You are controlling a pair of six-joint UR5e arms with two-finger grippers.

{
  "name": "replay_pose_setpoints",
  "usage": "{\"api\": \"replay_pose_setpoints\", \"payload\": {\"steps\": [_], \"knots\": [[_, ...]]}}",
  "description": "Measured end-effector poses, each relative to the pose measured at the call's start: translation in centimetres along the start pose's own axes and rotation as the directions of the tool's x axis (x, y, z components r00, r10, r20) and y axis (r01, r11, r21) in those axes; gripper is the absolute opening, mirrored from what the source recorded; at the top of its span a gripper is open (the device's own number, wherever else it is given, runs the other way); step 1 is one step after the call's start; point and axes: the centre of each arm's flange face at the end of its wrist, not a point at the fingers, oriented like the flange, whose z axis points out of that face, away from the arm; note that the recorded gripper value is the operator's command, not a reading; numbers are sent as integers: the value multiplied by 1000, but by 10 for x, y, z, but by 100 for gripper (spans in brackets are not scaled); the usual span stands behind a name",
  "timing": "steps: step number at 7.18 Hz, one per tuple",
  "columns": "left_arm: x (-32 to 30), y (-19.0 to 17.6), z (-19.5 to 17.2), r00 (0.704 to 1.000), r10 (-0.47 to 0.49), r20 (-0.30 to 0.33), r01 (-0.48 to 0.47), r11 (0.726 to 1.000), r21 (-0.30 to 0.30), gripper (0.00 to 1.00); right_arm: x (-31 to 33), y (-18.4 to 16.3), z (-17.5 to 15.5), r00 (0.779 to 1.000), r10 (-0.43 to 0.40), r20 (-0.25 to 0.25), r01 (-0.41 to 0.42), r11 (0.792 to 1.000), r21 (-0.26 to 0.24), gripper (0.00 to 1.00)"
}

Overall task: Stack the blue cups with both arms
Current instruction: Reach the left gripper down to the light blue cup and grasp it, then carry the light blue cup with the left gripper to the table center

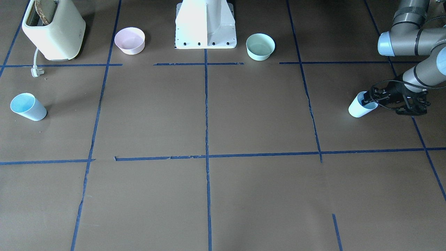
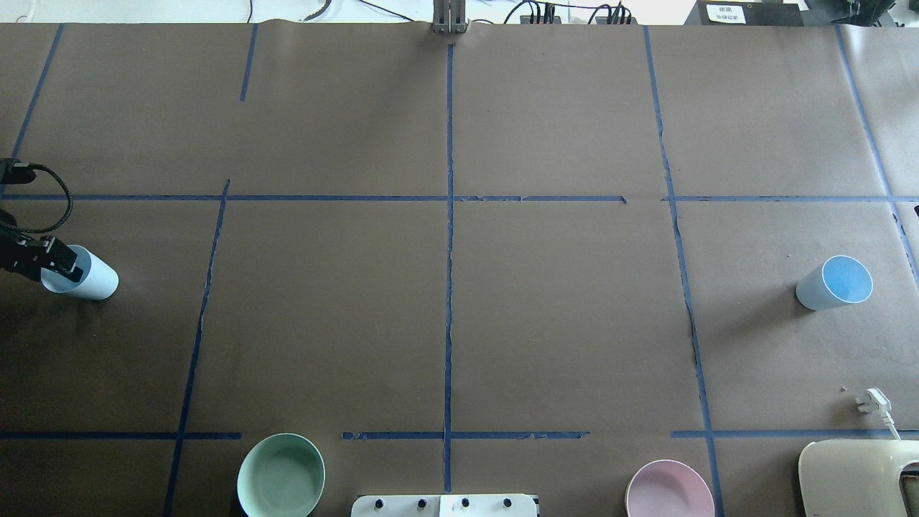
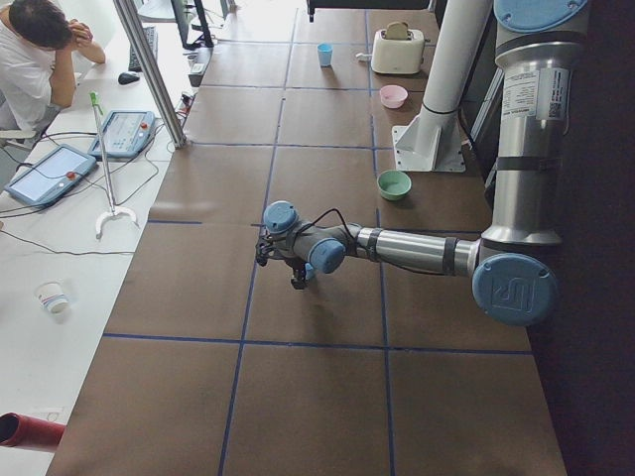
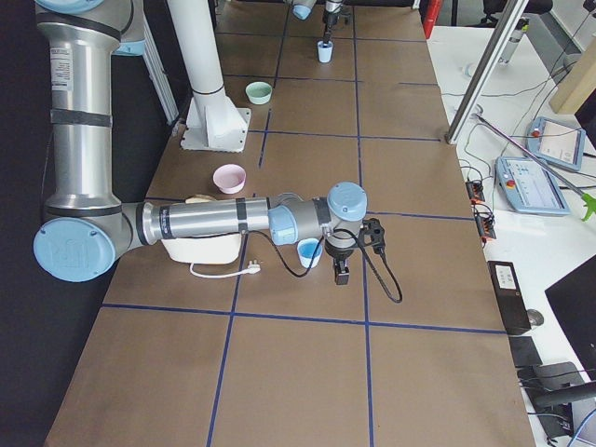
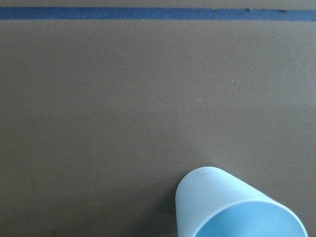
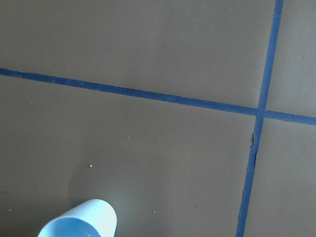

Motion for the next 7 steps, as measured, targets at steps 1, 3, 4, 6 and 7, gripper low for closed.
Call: {"api": "replay_pose_setpoints", "payload": {"steps": [1, 3, 4, 6, 7], "knots": [[2, 0, -1, 1000, 2, -1, -2, 1000, 2, 0, 1, 1, 1, 1000, 2, 0, -2, 1000, -3, 100], [33, -2, -17, 999, -29, -27, 29, 999, 27, 0, 0, 0, 1, 1000, 6, 0, -6, 1000, -2, 100], [79, -3, -30, 996, -57, -65, 60, 997, 44, 0, -2, -2, 1, 1000, 5, 1, -5, 1000, -3, 100], [240, -7, -39, 975, -148, -165, 150, 989, -1, 0, -7, -6, 0, 1000, -3, 7, 3, 1000, -1, 100], [338, -4, -37, 966, -192, -171, 189, 981, -31, 0, -10, -7, 0, 1000, -10, 9, 10, 1000, 2, 100]]}}
